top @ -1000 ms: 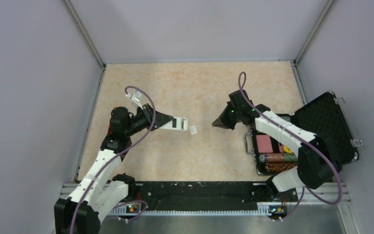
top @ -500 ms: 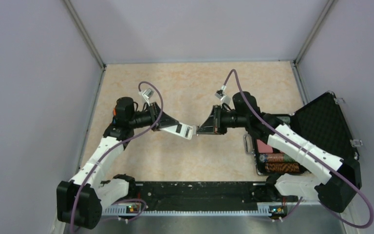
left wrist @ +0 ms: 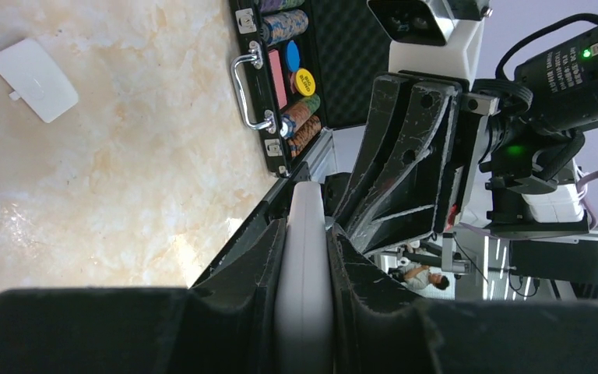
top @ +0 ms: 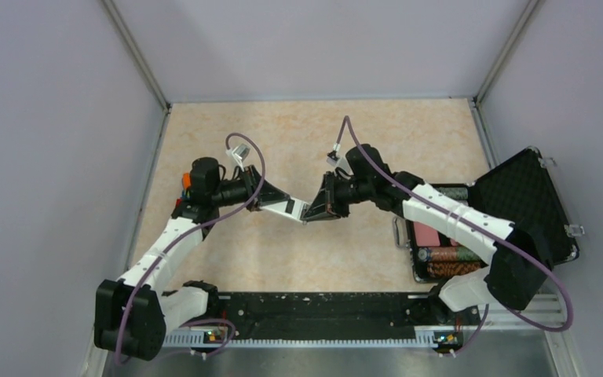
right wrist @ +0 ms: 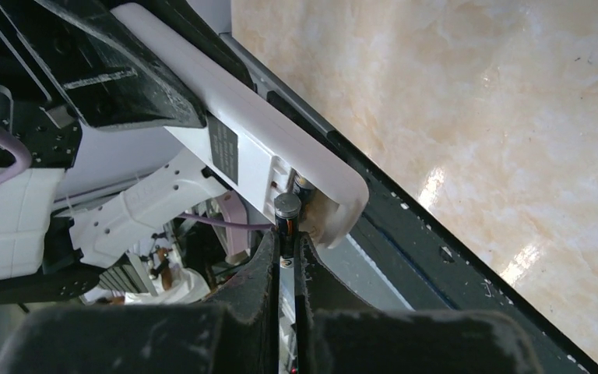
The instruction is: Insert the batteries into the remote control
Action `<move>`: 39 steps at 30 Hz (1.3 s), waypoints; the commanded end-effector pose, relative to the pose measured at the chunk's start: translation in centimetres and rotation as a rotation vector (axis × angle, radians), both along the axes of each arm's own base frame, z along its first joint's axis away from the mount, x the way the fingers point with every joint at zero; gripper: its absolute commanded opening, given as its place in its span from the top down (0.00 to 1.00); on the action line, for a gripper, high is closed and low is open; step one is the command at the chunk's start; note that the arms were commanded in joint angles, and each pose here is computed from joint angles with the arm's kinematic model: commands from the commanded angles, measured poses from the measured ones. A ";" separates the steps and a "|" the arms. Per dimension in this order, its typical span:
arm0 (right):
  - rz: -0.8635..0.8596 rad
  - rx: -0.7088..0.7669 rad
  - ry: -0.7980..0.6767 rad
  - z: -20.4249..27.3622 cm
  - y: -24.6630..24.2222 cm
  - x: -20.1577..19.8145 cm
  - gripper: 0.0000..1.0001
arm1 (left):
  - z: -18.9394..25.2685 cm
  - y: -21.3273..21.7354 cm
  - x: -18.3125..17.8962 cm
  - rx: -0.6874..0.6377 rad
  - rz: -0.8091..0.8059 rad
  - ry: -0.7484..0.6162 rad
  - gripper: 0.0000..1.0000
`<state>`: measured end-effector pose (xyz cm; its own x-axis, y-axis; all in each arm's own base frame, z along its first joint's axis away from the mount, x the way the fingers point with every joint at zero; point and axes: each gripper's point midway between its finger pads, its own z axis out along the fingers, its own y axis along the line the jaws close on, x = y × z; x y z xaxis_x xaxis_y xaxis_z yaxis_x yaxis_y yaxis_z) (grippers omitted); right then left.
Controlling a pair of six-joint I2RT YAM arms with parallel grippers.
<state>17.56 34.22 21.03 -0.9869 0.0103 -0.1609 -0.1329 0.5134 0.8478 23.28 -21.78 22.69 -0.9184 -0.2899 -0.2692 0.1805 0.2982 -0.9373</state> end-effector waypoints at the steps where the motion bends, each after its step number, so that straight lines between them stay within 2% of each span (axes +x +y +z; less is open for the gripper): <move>1: 0.010 -0.003 0.034 1.3 1.1 0.2 1.00 | 1.6 -0.3 0.1 -0.057 -0.017 -0.125 1.00; 8: -0.017 -0.057 0.163 -0.3 1.2 0.1 1.00 | 1.3 -0.2 0.8 -0.041 0.003 -0.197 1.00; 16: -0.040 -0.037 0.180 0.9 1.2 0.7 1.00 | -0.3 0.0 2.2 0.011 0.033 -0.215 1.00; 39: -0.052 -0.168 0.229 -3.9 0.8 2.8 1.00 | -1.3 -0.4 0.9 0.050 -0.123 -0.233 1.00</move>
<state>19.10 34.55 16.51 -0.9945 0.0482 0.0928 0.1017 0.6541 0.7495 24.47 -21.72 19.44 -0.8732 -0.2161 -0.4369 0.3470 0.3538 -0.8686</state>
